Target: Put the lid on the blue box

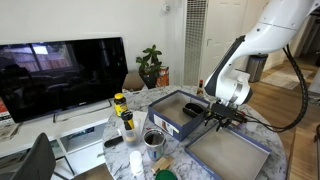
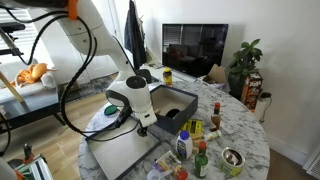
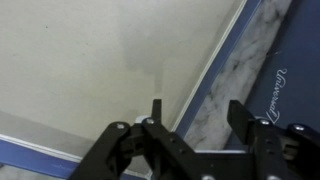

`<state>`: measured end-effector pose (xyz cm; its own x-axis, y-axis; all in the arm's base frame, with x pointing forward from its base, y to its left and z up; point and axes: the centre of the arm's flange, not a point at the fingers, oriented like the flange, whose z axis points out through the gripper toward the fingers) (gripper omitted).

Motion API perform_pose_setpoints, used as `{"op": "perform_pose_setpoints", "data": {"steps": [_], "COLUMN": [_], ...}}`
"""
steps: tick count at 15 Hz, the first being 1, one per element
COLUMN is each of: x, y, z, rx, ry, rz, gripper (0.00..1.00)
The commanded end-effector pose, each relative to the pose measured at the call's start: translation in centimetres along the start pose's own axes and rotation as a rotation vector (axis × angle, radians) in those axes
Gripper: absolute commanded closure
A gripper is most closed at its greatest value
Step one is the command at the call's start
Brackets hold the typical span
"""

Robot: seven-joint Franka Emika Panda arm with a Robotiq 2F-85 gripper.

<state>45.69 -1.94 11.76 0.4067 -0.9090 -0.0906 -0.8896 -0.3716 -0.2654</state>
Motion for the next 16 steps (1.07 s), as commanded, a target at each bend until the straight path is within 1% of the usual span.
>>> {"op": "perform_pose_setpoints", "data": {"steps": [1,6,9,10,12,14,16], "x": [0.3,0.9,1.2,1.2,1.2,1.0,0.0], "y": [1.1,1.5,1.7,1.7,1.9,2.4,3.3], "z": [1.7,2.4,2.6,2.6,2.6,1.7,-0.2], "rx": [0.02,0.028,0.03,0.03,0.027,0.036,0.021], "ry": [0.022,0.022,0.022,0.022,0.02,-0.003,-0.022], "rz": [0.023,0.05,0.068,0.069,0.069,0.064,0.031], "gripper": [0.64,1.0,1.0,0.98,1.0,0.99,0.99]}}
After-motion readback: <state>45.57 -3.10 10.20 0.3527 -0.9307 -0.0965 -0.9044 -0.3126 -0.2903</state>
